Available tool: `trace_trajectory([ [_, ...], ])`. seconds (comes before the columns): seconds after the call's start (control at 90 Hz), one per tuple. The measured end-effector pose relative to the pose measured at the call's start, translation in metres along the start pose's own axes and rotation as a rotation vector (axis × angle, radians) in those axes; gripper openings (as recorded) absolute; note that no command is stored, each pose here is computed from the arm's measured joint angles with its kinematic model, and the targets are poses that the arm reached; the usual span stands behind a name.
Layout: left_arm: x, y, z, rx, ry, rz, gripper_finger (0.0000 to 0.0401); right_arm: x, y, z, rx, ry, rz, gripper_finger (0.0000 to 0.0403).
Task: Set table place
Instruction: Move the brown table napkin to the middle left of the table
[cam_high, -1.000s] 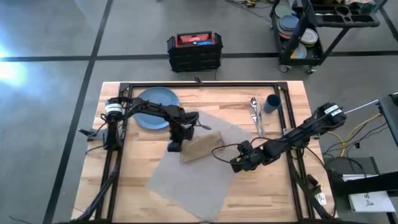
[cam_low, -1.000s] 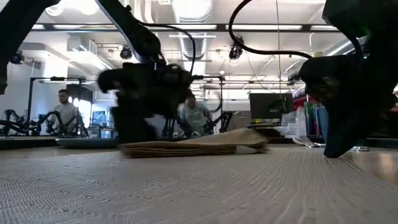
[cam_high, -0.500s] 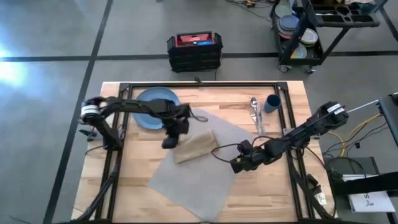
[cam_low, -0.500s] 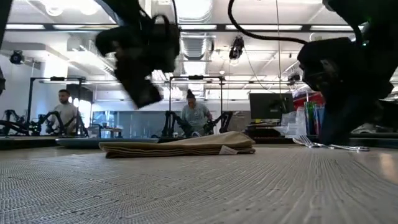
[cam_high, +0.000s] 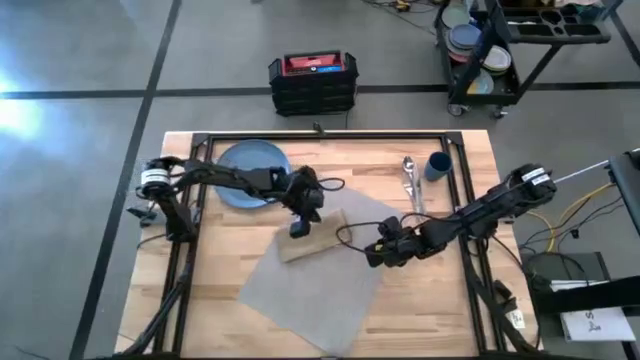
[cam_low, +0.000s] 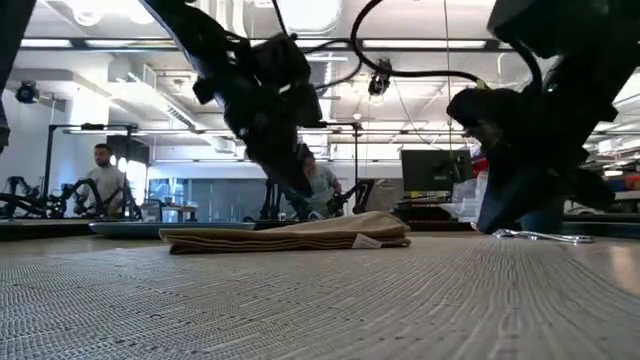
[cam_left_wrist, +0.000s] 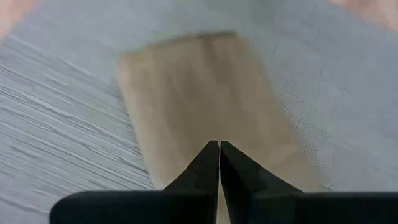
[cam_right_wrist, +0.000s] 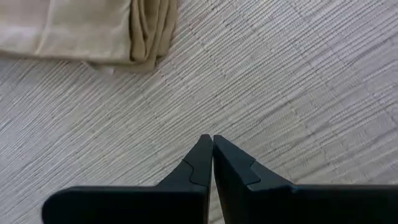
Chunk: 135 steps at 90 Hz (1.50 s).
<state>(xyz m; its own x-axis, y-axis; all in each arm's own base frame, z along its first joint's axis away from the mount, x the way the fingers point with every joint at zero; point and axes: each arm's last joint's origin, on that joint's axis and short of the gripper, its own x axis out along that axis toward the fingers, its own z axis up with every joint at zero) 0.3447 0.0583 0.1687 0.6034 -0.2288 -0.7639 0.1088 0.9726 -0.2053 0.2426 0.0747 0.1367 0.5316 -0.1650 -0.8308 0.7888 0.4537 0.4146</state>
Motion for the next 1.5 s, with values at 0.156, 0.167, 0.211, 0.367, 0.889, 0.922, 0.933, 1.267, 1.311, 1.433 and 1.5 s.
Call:
trace_trajectory([
  [0.156, 0.012, 0.000, -0.009, 0.009, 0.068, -0.038, 0.0000, 0.002, -0.002, 0.004, -0.030, 0.025, -0.008, 0.0000],
  [0.167, 0.013, 0.000, -0.010, 0.010, 0.071, -0.039, 0.0000, 0.002, -0.002, 0.005, -0.031, 0.026, -0.009, 0.0000],
  [0.211, 0.014, -0.001, -0.012, 0.014, 0.088, -0.044, 0.0000, 0.003, -0.003, 0.006, -0.032, 0.037, -0.009, 0.0000],
  [0.367, 0.015, -0.002, -0.026, 0.021, 0.219, -0.064, 0.0000, 0.007, -0.004, 0.006, -0.059, 0.089, -0.017, 0.0000],
  [0.889, -0.019, -0.017, -0.067, -0.155, 0.731, -0.117, 0.0000, 0.012, -0.003, 0.003, -0.101, 0.170, 0.007, 0.0000],
  [0.922, -0.022, -0.019, -0.069, -0.176, 0.765, -0.120, 0.0000, 0.012, -0.003, 0.003, -0.103, 0.175, 0.008, 0.0000],
  [0.933, -0.023, -0.019, -0.070, -0.185, 0.779, -0.120, 0.0000, 0.012, -0.003, 0.003, -0.104, 0.177, 0.009, 0.0000],
  [1.267, -0.038, -0.028, -0.071, -0.248, 0.785, -0.117, 0.0000, 0.003, -0.004, 0.004, -0.121, 0.203, 0.031, 0.0000],
  [1.311, -0.040, -0.028, -0.067, -0.227, 0.731, -0.110, 0.0000, -0.001, -0.002, 0.006, -0.122, 0.185, 0.050, 0.0000],
  [1.433, -0.046, -0.029, -0.053, -0.166, 0.569, -0.081, 0.0000, -0.004, 0.004, 0.010, -0.138, 0.154, 0.086, 0.0000],
  [1.5, -0.046, -0.028, -0.047, -0.138, 0.486, -0.070, 0.0000, -0.004, 0.006, 0.010, -0.153, 0.153, 0.089, 0.0000],
])
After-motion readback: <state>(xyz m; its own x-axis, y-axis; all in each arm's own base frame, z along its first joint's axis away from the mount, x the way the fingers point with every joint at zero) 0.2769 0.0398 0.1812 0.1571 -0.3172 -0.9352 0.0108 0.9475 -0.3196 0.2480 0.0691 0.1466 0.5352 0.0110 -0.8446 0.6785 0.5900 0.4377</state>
